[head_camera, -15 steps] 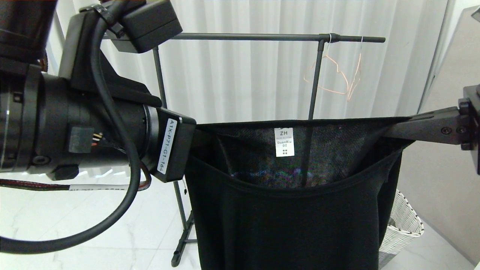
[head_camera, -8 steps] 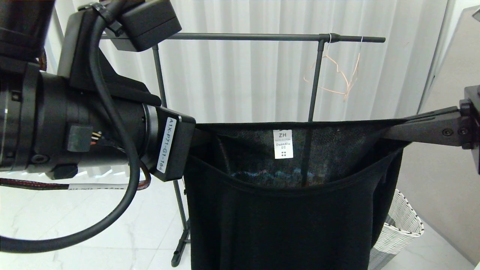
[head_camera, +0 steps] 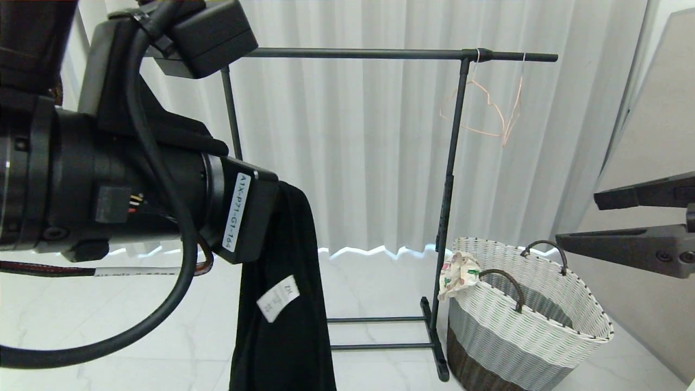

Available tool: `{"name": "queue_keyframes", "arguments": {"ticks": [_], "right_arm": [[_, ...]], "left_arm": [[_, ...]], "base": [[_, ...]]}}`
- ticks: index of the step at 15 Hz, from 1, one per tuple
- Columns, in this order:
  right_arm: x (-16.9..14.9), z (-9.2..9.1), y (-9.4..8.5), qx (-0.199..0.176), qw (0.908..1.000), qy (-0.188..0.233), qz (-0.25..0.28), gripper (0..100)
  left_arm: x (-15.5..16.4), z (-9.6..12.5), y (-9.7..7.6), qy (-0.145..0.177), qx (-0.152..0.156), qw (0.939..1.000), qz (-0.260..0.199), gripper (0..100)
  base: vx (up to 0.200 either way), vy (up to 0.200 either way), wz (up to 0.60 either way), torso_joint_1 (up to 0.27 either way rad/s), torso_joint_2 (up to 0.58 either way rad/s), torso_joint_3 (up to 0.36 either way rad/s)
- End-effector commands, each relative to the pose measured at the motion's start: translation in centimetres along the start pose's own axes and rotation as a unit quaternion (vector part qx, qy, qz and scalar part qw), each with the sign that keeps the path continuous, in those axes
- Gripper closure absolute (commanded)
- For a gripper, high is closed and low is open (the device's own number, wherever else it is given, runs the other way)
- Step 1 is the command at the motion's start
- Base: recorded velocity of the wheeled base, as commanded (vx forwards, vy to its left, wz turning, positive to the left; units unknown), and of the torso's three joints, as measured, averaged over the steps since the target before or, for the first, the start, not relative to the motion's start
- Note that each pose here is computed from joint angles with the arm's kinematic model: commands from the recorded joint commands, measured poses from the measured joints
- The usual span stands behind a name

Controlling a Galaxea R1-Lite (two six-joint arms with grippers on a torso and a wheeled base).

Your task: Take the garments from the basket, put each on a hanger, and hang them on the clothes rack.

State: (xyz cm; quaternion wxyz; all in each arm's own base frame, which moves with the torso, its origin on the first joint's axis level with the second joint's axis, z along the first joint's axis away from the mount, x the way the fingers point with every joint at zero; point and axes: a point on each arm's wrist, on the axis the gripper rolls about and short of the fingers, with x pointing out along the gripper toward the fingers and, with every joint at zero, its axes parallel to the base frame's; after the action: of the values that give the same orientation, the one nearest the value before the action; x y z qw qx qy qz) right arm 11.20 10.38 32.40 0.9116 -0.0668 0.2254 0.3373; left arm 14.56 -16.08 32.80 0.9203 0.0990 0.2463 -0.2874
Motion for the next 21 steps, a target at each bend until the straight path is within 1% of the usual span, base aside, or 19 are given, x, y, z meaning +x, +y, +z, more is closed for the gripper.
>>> {"name": "queue_keyframes", "arguments": {"ticks": [1,2,3,4,5,6,7,8,10,12,16,18,21], "right_arm": [[-0.6,-0.8,-1.9,0.024,0.9941,0.027,-0.102,0],[-1.3,-1.3,-2.6,0.034,0.9887,0.044,-0.140,0],[-1.9,-1.9,-3.3,0.039,0.9824,0.064,-0.171,0],[-2.3,-2.2,-3.7,0.039,0.9784,0.072,-0.190,0],[-3.0,-2.9,-4.6,0.034,0.9700,0.082,-0.227,0],[-3.2,-3.2,-5.2,0.034,0.9643,0.083,-0.249,0],[-3.6,-3.5,-5.5,0.034,0.9605,0.083,-0.263,0],[-3.8,-3.6,-5.5,0.030,0.9588,0.078,-0.272,0],[-4.2,-3.8,-5.4,0.028,0.9544,0.076,-0.287,0],[-3.9,-3.8,-5.5,0.034,0.9536,0.076,-0.289,0],[-2.8,-3.2,-6.3,0.068,0.9512,0.049,-0.297,0],[-2.5,-2.9,-6.9,0.076,0.9467,0.040,-0.310,0],[-1.8,-2.2,-8.1,0.091,0.9387,0.019,-0.332,0]], "left_arm": [[-0.9,-0.8,0.9,-0.001,0.000,0.9999,0.016,100],[-1.4,-1.7,1.9,0.006,0.006,0.9994,0.034,100],[-1.6,-2.7,3.2,0.020,0.013,0.9977,0.064,100],[-1.6,-3.5,4.1,0.032,0.015,0.9959,0.084,100],[-2.4,-5.1,5.8,0.048,0.009,0.9900,0.132,100],[-3.0,-5.9,6.6,0.053,-0.002,0.9867,0.154,100],[-3.8,-6.5,7.2,0.051,-0.015,0.9833,0.174,100],[-4.3,-6.8,7.6,0.049,-0.024,0.9806,0.188,100],[-4.8,-7.2,8.4,0.050,-0.041,0.9746,0.214,100],[-4.9,-7.4,8.8,0.053,-0.049,0.9714,0.226,100],[-4.7,-7.6,8.8,0.060,-0.046,0.9709,0.227,100],[-4.8,-7.9,8.7,0.064,-0.037,0.9712,0.226,100],[-5.0,-8.0,8.7,0.061,-0.034,0.9715,0.227,100]], "base": [[0.000,0.000,0.00,0.000,0.00,0.000],[0.000,0.000,0.00,0.000,0.00,0.000],[0.000,0.000,0.00,0.000,0.00,0.000],[0.000,0.000,0.00,0.000,0.00,0.000],[0.000,0.000,0.00,0.000,0.00,0.000],[0.000,0.000,0.00,0.000,0.00,0.000],[0.000,0.000,0.00,0.000,0.00,0.000],[0.000,0.000,0.00,0.000,0.00,0.000],[0.000,0.000,0.00,0.000,0.00,0.000],[0.000,0.000,0.00,0.000,0.00,0.000],[0.000,0.000,0.00,0.022,-0.07,-0.054],[0.000,0.000,0.00,0.073,-0.31,-0.246],[0.000,0.000,0.00,0.190,-0.47,-0.281]]}}
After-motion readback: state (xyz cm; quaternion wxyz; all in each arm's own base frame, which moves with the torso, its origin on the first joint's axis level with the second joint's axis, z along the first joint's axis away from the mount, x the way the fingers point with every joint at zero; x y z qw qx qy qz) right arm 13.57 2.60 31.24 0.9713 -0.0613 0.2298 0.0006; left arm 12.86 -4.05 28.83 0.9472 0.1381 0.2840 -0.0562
